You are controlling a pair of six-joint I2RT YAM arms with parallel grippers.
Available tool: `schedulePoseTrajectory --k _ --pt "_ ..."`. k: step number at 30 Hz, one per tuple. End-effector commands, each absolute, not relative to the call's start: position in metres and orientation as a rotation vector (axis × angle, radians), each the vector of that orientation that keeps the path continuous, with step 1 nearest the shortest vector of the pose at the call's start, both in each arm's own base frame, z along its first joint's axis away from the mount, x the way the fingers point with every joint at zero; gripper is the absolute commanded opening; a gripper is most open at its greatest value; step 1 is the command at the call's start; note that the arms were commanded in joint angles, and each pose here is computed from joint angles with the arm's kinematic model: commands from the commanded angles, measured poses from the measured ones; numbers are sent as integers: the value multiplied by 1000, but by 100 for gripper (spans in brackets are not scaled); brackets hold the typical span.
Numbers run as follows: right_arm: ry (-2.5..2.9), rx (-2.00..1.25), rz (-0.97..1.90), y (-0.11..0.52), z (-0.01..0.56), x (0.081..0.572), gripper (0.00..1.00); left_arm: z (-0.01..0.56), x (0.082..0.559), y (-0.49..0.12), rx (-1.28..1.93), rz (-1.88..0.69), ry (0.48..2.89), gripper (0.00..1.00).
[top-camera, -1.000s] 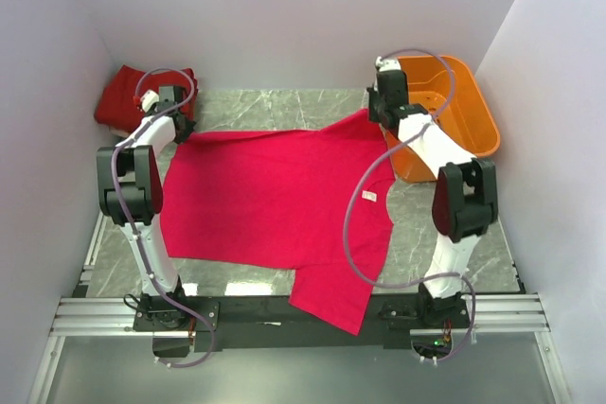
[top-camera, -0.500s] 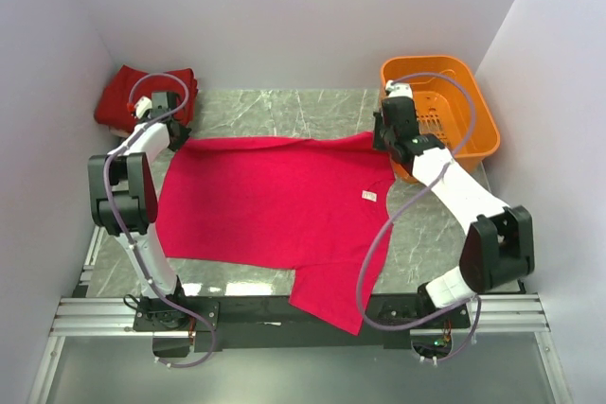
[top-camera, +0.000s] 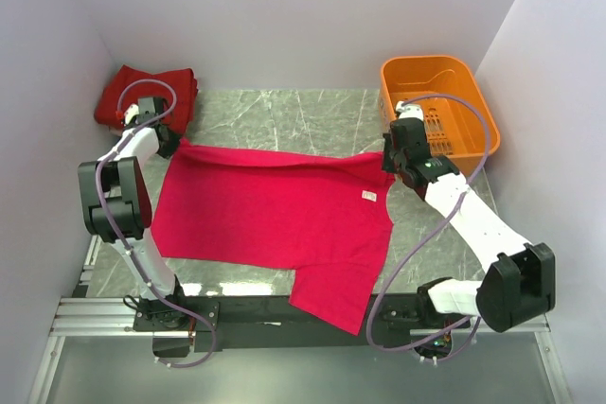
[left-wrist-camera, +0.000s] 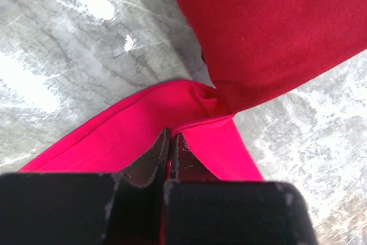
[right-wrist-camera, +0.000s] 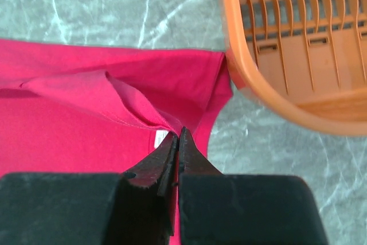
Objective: Fold and stack the t-shirts
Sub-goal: Fold the tshirt
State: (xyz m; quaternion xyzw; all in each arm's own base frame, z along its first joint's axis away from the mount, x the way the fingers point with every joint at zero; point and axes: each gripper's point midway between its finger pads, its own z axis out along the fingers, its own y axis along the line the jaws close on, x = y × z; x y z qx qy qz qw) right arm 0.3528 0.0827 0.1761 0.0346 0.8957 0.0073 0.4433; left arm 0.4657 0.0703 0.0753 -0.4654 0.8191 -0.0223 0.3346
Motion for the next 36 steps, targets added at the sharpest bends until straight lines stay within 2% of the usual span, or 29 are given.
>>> schedulePoseTrajectory --k 1,10,21,29,32,33,35,36 --pt "2201 104 4 78 185 341 0 107 468 75 -1165 -63 2104 0" --pt "2264 42 70 98 166 313 0 104 456 75 -1157 -43 2132 0" --pt "2412 50 -23 93 119 272 0 88 449 83 -1169 24 2188 1" --pt "2524 3 143 122 99 250 1 75 439 90 -1197 93 2236 1" --pt "2573 29 130 121 86 244 1 77 434 91 -1209 111 2233 9" --pt "2586 33 126 121 83 242 1 77 430 93 -1220 123 2228 19" --pt "2611 40 134 122 77 238 3 80 427 96 -1220 150 2220 27" --pt "2619 37 136 123 76 236 7 82 425 98 -1227 161 2213 40"
